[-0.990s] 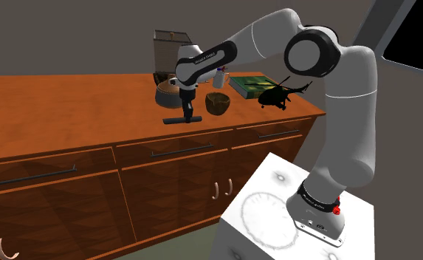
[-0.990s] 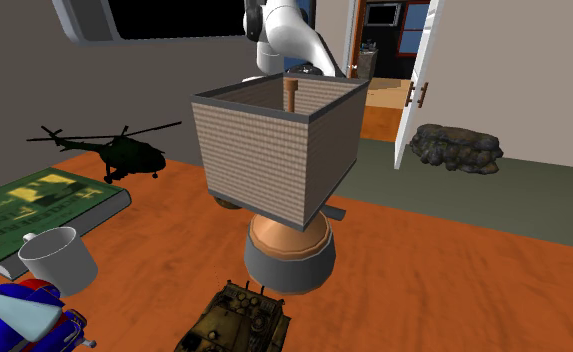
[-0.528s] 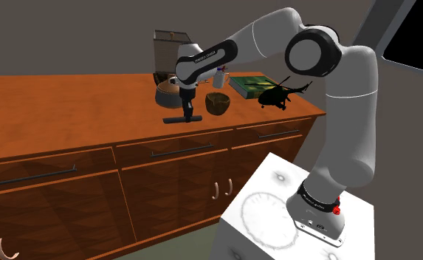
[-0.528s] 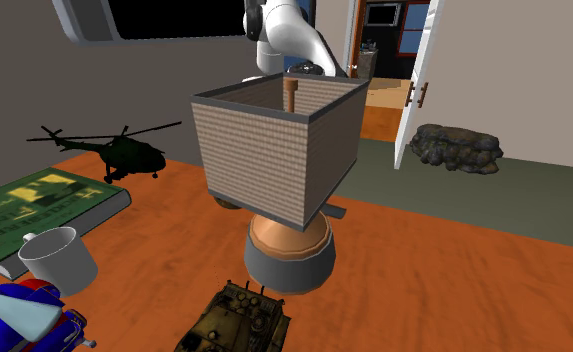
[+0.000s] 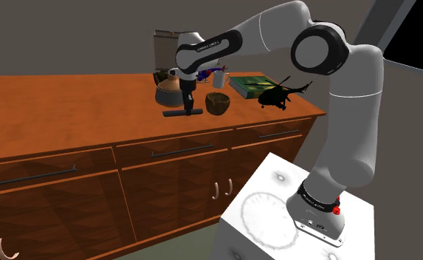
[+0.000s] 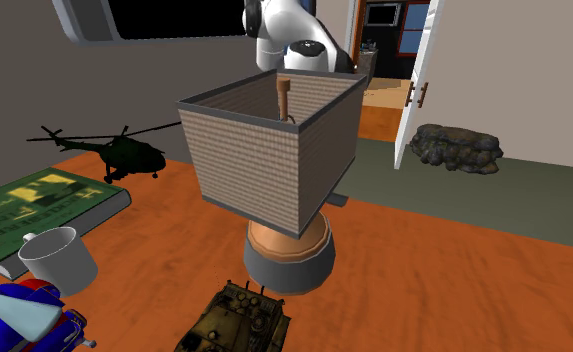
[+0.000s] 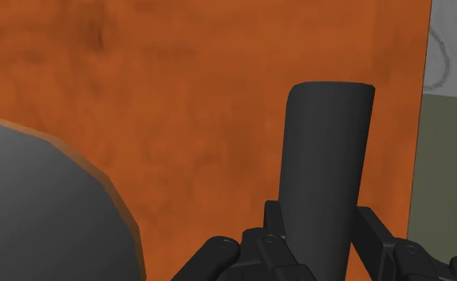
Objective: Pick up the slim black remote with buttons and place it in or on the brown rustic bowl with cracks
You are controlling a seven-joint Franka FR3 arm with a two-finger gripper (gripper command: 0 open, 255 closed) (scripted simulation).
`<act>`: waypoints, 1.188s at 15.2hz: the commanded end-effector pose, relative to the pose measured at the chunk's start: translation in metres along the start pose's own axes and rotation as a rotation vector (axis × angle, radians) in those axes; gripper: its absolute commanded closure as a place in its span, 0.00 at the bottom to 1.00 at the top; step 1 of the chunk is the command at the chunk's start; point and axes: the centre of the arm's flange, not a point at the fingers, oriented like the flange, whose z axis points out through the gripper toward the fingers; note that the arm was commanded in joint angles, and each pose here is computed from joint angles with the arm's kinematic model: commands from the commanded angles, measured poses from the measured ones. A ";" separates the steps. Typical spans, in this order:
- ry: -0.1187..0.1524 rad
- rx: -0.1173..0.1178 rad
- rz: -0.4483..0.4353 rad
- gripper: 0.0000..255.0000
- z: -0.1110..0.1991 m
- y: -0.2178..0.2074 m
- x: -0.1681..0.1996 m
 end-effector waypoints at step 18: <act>0.001 -0.002 0.001 1.00 -0.100 -0.008 -0.002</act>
